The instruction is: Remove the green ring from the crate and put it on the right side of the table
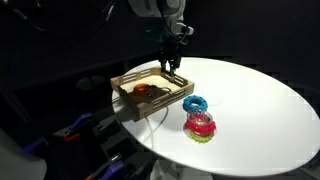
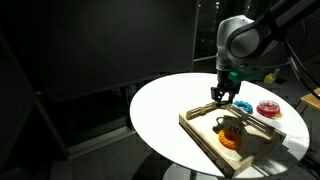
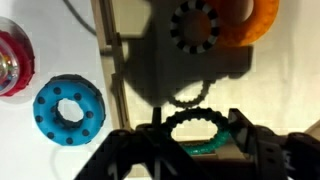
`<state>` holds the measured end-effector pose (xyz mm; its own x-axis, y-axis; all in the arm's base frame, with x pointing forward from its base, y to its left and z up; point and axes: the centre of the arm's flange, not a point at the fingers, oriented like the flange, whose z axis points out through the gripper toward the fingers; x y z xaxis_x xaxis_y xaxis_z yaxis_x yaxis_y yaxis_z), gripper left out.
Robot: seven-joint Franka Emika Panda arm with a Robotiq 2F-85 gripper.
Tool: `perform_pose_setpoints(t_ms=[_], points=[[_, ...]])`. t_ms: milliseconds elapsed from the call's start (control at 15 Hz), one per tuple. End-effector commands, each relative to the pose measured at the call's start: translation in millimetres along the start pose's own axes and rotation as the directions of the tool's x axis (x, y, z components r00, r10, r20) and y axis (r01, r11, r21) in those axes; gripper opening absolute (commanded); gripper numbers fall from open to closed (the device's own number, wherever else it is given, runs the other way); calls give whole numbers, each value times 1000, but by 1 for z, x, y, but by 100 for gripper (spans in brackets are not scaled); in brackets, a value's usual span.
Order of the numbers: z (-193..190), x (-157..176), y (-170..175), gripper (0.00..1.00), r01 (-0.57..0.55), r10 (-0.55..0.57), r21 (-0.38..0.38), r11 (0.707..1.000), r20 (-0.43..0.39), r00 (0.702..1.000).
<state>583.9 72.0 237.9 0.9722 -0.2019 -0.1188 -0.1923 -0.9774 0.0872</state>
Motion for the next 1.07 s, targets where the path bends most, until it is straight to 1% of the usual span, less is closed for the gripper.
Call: perform_pose_setpoints(t_ms=[0,133,333,600,800,1000], points=[[-28,11,34,42,-76,76,-6,997,-28,997],[-32,18,56,42,-119,118,-12,993,-40,992],[-29,26,86,42,-182,181,-21,983,-40,983],[-22,31,116,42,-250,249,-31,968,-36,968],[-14,31,130,42,-289,288,-43,956,-29,957],[-3,31,136,42,-310,309,-56,949,-15,951]])
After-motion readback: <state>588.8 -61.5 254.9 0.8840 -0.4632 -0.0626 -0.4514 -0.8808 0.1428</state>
